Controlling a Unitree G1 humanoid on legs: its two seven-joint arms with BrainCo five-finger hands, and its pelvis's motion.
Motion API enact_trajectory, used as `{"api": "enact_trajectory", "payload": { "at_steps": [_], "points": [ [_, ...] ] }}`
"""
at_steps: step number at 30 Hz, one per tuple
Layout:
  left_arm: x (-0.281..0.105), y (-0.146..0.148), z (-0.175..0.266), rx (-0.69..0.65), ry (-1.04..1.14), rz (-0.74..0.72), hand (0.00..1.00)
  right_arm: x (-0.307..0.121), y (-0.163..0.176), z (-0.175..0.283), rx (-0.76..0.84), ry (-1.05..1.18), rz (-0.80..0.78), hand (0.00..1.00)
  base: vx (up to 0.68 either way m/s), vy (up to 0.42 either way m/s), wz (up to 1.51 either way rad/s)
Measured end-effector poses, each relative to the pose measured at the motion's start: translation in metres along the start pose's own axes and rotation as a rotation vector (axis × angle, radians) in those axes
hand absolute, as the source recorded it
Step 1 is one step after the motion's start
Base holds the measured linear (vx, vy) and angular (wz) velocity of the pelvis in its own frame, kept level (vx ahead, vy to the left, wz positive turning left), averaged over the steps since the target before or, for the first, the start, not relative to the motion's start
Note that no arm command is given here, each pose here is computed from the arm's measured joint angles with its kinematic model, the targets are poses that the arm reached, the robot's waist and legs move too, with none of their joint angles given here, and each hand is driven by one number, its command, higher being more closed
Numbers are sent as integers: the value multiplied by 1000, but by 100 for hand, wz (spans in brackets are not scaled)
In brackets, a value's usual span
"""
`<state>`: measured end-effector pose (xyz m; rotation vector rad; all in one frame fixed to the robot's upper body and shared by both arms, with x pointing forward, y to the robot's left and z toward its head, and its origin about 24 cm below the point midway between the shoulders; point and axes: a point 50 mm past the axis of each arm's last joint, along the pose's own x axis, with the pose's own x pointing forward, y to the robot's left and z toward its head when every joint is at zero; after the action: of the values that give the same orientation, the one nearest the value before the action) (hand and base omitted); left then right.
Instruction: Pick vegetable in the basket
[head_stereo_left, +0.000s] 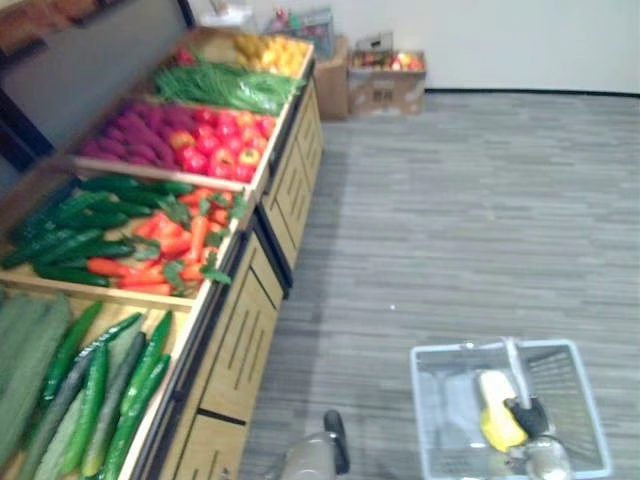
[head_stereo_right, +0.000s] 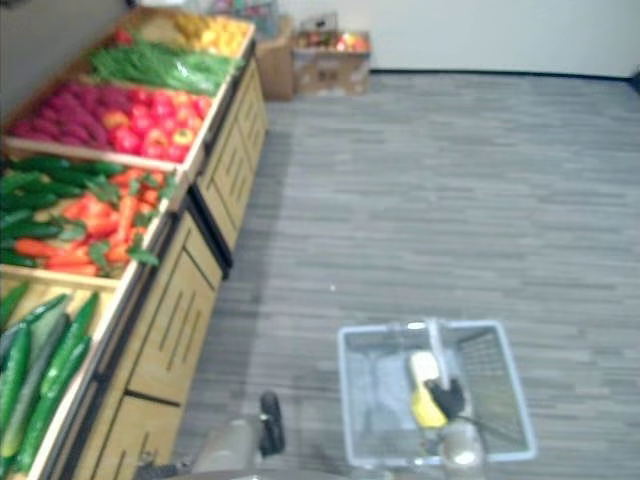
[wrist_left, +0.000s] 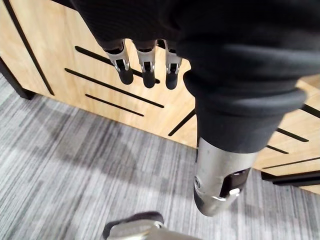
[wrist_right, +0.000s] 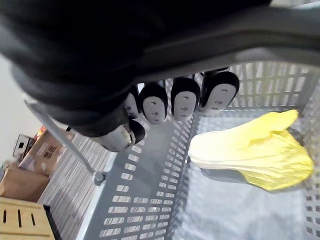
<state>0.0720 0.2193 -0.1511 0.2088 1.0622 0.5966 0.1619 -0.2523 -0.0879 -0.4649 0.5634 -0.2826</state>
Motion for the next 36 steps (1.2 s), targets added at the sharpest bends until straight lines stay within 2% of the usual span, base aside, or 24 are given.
{"api": "enact_trajectory", "payload": {
  "at_steps": [4,9,12,19,21,25,36],
  "points": [
    [-2,5,-15,20,60,27,0,-3,13,0,-22,-3,53,100,365,214,-9],
    [-3,13,-27,146,70,19,0,-1,25,14,25,-53,48,100,321,123,3],
    [-2,14,-26,146,67,25,0,-2,21,23,41,-115,13,100,354,21,55],
    [0,6,-8,108,15,5,0,2,22,27,71,-100,-1,100,432,-155,60],
    [1,11,-12,117,28,14,0,-1,18,17,73,-64,-16,100,489,-356,47],
    [-7,-11,-13,76,37,-39,0,4,6,14,68,-38,-50,100,394,-317,24],
    [-4,-6,-13,59,54,-10,0,-8,-9,-16,92,63,-108,100,102,-118,71]
  ]
}}
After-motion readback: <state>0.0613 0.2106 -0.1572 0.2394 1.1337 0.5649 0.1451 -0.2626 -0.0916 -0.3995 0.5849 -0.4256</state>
